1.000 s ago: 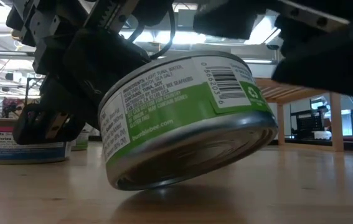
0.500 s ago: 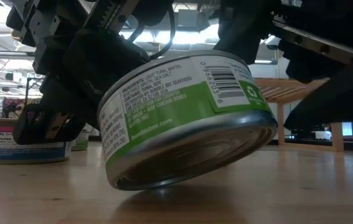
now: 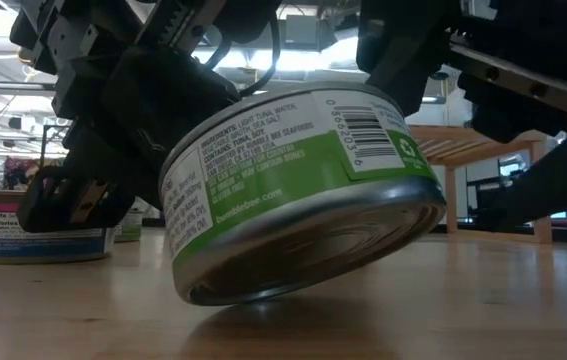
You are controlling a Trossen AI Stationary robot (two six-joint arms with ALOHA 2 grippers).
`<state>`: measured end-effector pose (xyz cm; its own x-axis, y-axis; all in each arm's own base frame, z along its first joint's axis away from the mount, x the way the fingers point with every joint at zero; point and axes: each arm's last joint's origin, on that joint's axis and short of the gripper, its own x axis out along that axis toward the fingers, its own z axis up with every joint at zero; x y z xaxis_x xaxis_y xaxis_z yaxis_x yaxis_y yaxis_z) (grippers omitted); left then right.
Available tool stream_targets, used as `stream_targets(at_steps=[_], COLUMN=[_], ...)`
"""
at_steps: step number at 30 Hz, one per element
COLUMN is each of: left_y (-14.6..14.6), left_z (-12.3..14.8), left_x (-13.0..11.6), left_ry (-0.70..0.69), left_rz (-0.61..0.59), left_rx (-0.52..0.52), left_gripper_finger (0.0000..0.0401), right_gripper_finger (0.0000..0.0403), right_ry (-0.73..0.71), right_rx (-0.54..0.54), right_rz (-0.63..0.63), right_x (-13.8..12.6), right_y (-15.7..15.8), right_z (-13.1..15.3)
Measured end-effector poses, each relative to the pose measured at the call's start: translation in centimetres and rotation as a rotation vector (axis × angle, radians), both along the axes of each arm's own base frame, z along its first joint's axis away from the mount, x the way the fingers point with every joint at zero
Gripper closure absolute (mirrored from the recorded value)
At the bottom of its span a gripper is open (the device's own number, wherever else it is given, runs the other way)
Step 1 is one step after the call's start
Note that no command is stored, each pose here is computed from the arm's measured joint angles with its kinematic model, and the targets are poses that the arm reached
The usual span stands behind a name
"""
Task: Stack canned seafood by type on shelf
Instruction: Stack the green tuna can on top of the green tuna can on the shelf
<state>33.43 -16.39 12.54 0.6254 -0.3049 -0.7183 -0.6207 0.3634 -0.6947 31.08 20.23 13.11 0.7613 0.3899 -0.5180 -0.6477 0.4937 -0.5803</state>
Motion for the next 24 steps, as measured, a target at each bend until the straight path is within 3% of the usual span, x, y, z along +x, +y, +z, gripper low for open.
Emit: stream_targets(at_steps=[12,24], left_y=[0.0,0.02], left_z=[0.02,0.04], left_x=[0.01,0.03], left_ry=[0.008,0.022], left_rz=[0.023,0.061], left_rx=[-0.021,-0.053], left_gripper_finger=[0.04,0.04], right_gripper_finger=[0.0111,0.0111], right_ry=[-0.062,-0.06], right_rx=[-0.087,-0.087], right_rz=[0.019,0.027], right_x=[0.14,0.12], right_y=[-0.09,-0.08], right_z=[0.12,0.1])
